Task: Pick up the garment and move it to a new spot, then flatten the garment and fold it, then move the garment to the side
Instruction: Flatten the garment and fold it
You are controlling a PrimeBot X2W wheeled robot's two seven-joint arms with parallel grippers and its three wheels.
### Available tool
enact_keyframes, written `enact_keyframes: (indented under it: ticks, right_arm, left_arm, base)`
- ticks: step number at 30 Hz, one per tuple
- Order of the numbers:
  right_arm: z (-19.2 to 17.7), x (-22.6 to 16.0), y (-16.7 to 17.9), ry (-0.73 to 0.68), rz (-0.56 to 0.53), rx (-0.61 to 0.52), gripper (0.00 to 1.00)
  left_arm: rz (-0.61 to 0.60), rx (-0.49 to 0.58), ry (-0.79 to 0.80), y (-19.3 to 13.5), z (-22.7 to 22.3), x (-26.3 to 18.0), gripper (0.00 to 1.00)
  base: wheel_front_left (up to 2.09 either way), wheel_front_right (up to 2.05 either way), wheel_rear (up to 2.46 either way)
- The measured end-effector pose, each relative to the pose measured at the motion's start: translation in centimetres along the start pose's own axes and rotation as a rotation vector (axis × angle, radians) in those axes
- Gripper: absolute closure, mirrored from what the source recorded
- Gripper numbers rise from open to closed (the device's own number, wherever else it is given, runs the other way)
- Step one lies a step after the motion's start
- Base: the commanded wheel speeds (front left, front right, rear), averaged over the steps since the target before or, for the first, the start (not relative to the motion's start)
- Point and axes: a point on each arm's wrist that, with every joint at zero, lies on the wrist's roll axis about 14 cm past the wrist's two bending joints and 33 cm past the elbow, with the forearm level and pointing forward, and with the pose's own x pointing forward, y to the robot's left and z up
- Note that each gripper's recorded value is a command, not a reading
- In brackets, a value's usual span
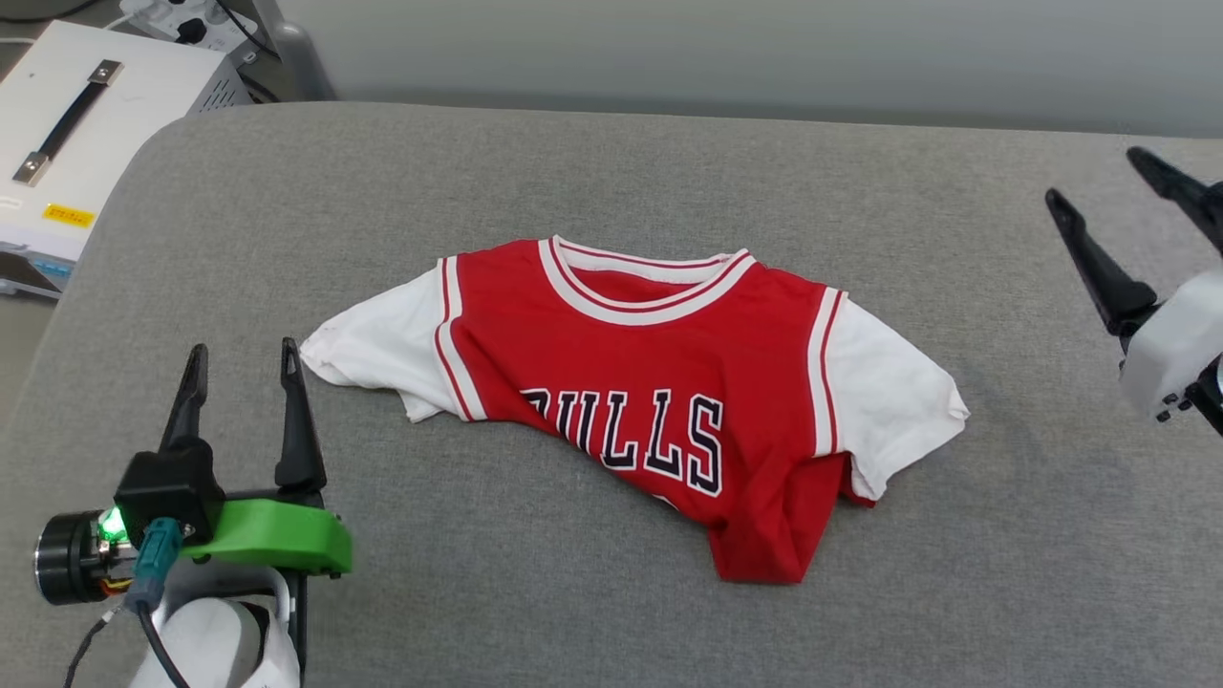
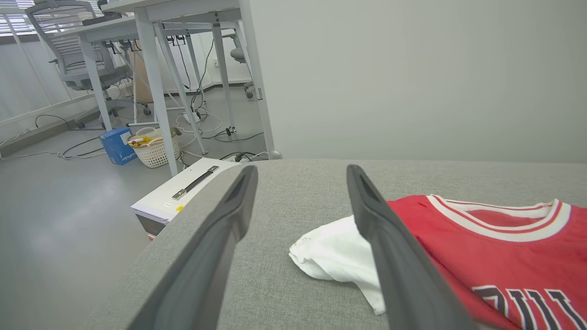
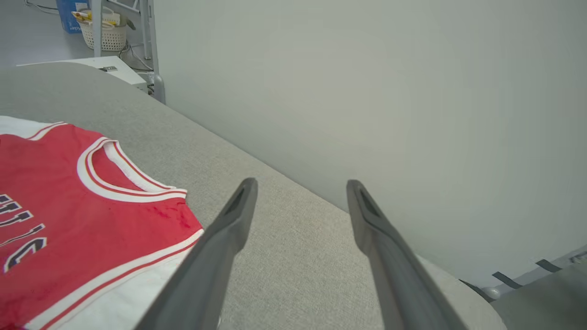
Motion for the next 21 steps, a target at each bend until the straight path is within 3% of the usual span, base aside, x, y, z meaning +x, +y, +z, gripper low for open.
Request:
enact_keyframes:
  ticks: [5,11,21]
  right_arm:
    - [-5.8,0.0,2.9,0.359,0.165,0.017,0.00]
    - [-11.0,-1.2,5.8,0.686,0.299,0.048,0.00]
    - [-17.0,-0.1,7.7,0.919,0.368,0.023,0.00]
  left_arm:
    - [0.010,-0.014,0.006,-0.3,-0.7,-0.7,0.00]
    - [0.005,-0.015,0.031,-0.6,-1.9,-0.9,0.00]
    - [0.006,0.000,0.070,-0.6,-3.6,-0.3,0.00]
  base:
    - [0.00,0.00,0.00]
    - [0.00,0.00,0.00]
    - [0.00,0.00,0.00]
